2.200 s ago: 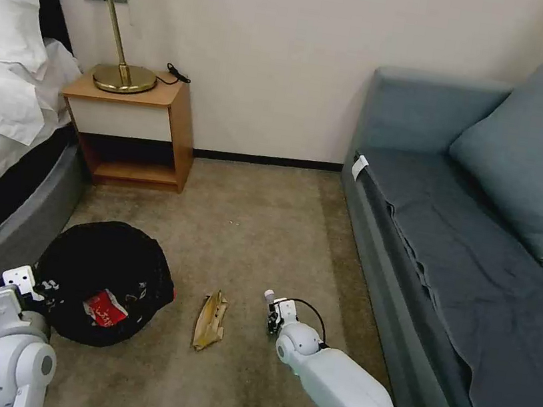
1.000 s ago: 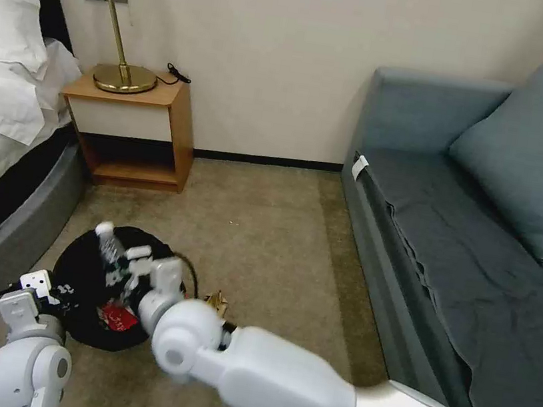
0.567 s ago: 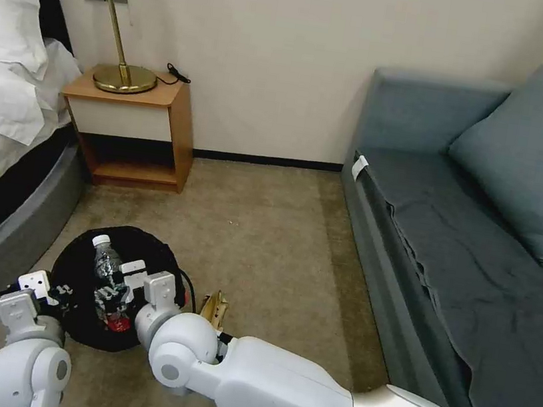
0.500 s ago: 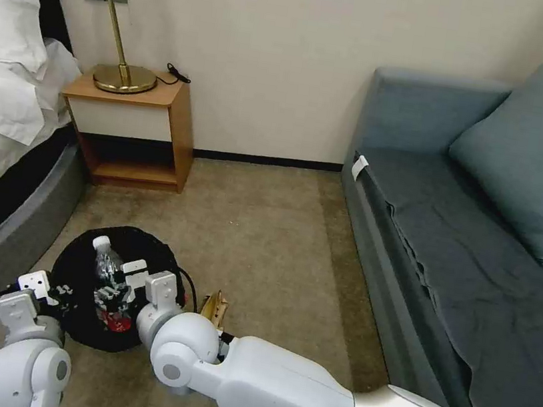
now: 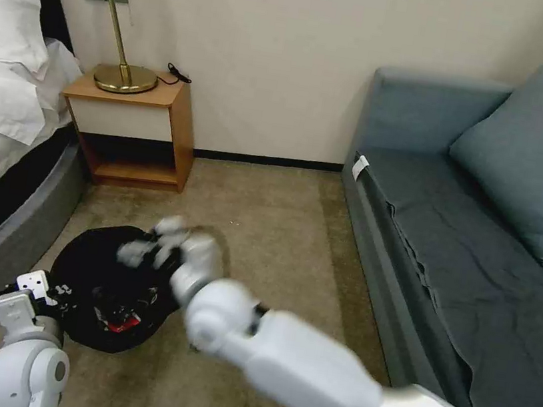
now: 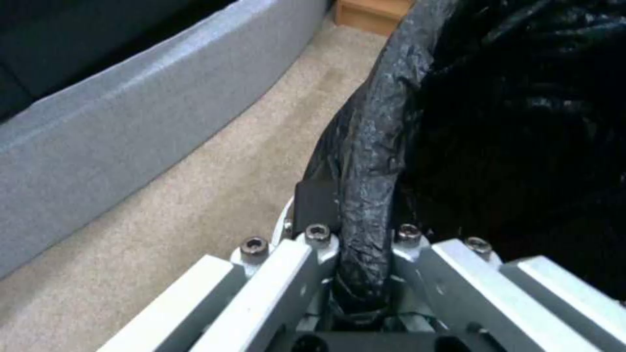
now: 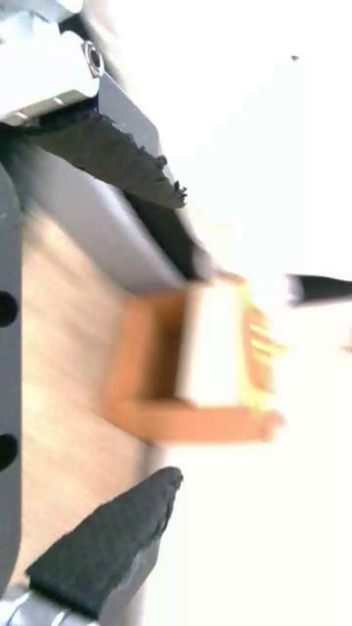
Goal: Pick up the trash bin, then pick up the garbage on the floor and place it into the trash bin.
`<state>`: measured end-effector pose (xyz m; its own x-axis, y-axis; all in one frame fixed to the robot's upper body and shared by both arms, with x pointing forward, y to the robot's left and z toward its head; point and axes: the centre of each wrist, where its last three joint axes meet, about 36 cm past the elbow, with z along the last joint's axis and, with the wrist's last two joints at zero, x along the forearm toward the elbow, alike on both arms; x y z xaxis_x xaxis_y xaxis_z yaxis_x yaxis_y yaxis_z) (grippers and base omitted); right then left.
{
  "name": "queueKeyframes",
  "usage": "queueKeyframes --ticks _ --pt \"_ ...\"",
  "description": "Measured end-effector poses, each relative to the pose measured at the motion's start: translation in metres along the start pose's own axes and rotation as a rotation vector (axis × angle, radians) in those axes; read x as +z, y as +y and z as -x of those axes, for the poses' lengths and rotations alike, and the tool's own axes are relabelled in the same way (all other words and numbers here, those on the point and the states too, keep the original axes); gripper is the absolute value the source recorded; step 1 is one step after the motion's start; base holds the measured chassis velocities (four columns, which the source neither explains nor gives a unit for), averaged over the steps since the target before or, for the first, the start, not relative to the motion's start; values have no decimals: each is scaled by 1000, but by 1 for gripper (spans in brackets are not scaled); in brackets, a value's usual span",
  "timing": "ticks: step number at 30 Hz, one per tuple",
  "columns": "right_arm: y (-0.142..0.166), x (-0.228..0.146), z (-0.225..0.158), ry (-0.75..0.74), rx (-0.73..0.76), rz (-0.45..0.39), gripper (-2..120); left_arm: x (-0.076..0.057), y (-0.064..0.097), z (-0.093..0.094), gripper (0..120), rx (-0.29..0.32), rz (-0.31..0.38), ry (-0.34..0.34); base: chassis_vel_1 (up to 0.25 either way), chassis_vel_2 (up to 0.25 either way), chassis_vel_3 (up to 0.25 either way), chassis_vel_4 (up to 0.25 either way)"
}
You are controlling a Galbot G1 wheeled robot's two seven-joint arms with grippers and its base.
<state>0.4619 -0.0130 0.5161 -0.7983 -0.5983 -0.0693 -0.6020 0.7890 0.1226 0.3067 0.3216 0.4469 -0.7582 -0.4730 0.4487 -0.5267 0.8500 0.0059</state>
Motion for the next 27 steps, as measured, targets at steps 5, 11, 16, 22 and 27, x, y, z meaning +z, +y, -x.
queueKeyframes --ticks 5,11,16,22,27 --pt "-75 -25 -47 -117 124 -109 100 -1 3 2 2 -1 0 -2 0 0 0 0" --pt "-107 -32 -138 -180 314 -206 100 -2 6 6 2 -3 -1 -6 0 0 0 0" --pt "-82 -15 -198 -189 433 -220 100 -4 8 9 2 -5 -4 -11 0 0 0 0" --pt "-42 23 -228 -130 480 -182 100 -5 9 9 2 -4 -6 -14 0 0 0 0" --pt "-36 33 -228 -125 473 -162 100 -6 9 7 2 -2 -8 -20 0 0 0 0"
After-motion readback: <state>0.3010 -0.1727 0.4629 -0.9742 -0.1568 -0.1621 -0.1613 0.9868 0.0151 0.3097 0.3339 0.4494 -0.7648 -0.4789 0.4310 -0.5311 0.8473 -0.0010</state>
